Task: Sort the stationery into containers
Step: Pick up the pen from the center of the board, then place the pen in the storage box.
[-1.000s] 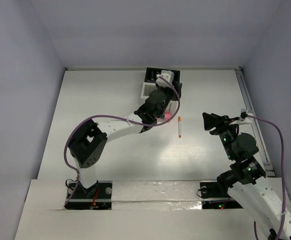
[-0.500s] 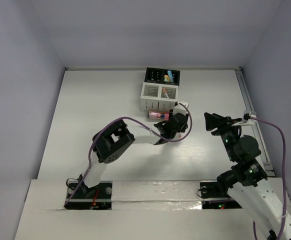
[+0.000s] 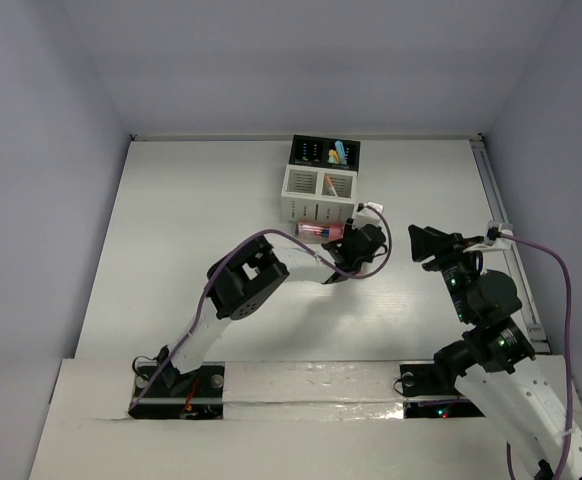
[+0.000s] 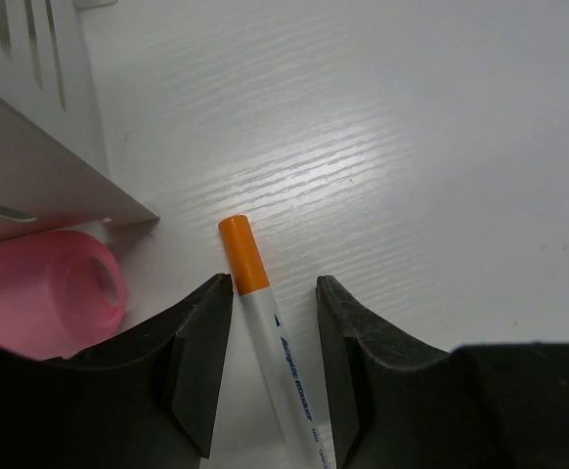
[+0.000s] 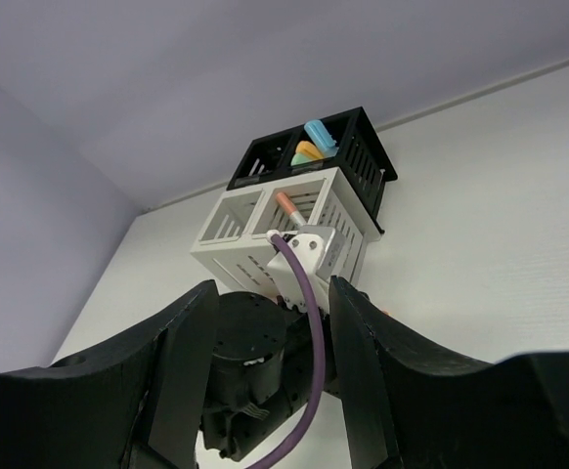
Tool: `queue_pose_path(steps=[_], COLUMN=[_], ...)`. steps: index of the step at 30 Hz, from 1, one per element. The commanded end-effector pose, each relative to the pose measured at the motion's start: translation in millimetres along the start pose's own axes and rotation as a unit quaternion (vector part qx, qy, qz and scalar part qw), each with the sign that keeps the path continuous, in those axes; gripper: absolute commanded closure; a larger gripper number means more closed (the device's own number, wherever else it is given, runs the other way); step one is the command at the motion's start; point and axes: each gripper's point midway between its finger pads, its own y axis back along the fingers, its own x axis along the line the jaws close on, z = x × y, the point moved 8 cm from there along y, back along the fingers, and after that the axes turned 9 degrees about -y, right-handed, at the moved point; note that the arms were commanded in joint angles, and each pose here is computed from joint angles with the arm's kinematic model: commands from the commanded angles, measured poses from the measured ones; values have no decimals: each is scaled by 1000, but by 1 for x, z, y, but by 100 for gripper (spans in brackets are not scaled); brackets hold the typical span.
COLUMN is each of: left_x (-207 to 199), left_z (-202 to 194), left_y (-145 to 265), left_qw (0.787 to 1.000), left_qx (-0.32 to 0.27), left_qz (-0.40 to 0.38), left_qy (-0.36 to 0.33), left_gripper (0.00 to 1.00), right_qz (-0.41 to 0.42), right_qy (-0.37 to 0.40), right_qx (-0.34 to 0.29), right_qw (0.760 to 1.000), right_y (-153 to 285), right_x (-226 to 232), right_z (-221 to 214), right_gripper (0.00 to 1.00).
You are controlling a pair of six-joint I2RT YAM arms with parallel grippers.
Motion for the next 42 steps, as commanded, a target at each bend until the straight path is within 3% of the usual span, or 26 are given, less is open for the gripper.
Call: queue_pose_path(steps=[1, 8, 15, 19, 26, 34, 42], left_x=[5, 5, 7, 9, 10, 48, 108], left_z=[10, 1, -3, -5, 60, 147, 198], left_y=[-7, -11, -10, -3, 50, 114, 93], left_qw=[1000, 1000, 1000, 1000, 989, 960, 945], left_qx=[-6, 8, 13, 9, -108, -244, -292], left_qz=[12, 15, 20, 3, -83, -94, -74], left_qy=[6, -3, -10, -7, 50, 103, 128], left_gripper=[64, 68, 99, 100, 100, 100, 100], right_qz=[13, 13, 11, 11, 10, 11, 12], right_qy=[-7, -7, -6, -6, -7, -9, -8], right_qx=[-14, -15, -17, -21, -22, -22, -18], right_qw=[1000, 1000, 1000, 1000, 1000, 1000, 1000], right_y=[-1, -1, 0, 1, 1, 1, 0], right_x=[7, 7, 7, 7, 7, 7, 7], right_z=[7, 7, 8, 10, 10, 10, 9], right_gripper=[45, 45, 45, 45, 45, 44, 44])
